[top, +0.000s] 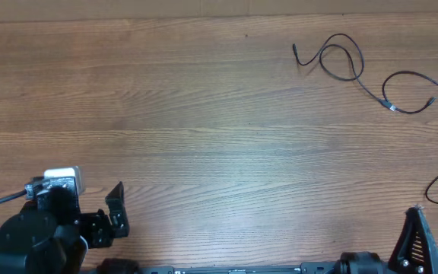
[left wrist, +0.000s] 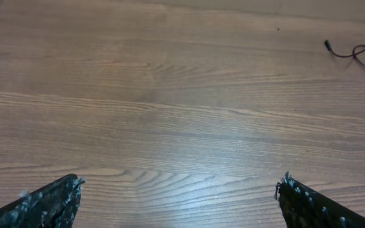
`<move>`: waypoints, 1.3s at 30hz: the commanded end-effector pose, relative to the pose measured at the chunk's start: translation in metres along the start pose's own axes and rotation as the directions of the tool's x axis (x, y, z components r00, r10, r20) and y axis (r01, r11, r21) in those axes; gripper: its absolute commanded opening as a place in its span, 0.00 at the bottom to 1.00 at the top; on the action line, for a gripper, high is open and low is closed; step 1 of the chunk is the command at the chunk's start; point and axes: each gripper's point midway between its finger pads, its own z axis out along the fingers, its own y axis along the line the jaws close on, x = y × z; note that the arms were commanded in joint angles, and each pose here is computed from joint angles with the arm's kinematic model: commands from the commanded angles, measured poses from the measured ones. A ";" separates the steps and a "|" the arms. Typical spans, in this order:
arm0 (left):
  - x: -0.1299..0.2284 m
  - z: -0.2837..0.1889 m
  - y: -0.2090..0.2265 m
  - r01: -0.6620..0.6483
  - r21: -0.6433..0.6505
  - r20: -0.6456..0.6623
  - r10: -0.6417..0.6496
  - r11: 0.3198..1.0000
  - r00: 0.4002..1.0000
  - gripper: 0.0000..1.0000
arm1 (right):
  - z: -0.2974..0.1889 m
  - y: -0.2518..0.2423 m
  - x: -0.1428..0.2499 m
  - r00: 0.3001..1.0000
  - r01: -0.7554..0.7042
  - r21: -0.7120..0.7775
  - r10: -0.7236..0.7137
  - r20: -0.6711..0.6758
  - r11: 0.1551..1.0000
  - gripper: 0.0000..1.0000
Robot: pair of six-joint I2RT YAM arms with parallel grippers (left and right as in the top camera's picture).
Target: Untangle cables
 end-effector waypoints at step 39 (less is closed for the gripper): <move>-0.001 -0.003 0.003 -0.013 -0.013 0.013 0.014 1.000 1.000 1.00 | -0.054 0.011 -0.036 0.970 0.030 -0.029 -0.022 0.244 0.999 1.00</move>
